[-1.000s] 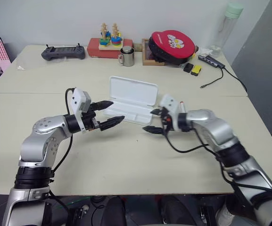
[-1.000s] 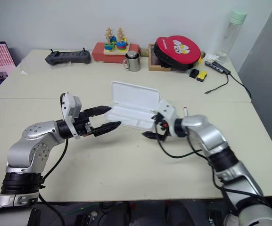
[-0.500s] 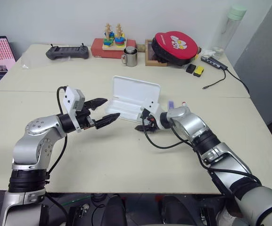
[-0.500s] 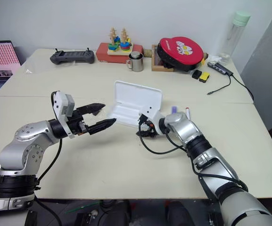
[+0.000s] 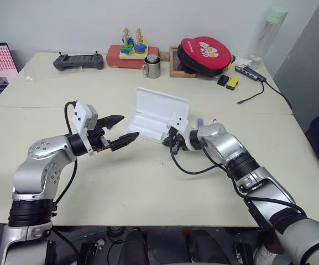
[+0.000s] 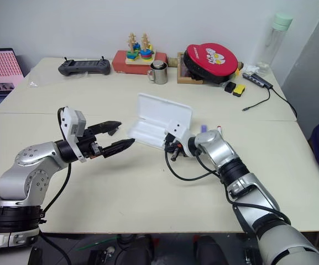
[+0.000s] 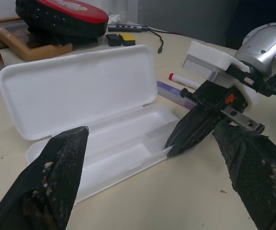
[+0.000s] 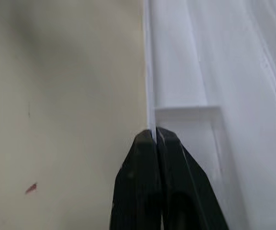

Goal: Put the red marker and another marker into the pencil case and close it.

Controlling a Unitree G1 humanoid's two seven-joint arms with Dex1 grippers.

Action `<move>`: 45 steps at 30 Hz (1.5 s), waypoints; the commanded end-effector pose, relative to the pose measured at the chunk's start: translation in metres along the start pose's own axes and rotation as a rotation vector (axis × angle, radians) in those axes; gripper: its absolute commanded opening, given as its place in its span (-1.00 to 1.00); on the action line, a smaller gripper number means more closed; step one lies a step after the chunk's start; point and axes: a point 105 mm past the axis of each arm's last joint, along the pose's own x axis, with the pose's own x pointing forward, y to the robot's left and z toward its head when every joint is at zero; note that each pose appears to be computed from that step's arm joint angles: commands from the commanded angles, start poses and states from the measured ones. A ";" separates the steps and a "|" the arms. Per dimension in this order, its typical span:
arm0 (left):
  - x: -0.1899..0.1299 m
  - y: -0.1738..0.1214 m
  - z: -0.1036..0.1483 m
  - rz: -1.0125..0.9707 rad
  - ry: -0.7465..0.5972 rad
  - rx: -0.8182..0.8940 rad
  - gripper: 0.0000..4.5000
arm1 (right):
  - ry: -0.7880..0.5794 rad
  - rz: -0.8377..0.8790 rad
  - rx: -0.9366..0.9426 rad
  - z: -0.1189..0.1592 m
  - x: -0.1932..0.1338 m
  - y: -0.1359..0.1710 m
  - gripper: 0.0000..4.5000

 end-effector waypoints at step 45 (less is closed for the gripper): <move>0.087 -0.068 0.024 -0.361 -0.088 0.019 1.00 | -0.274 -0.747 0.329 -0.050 -0.157 -0.048 0.98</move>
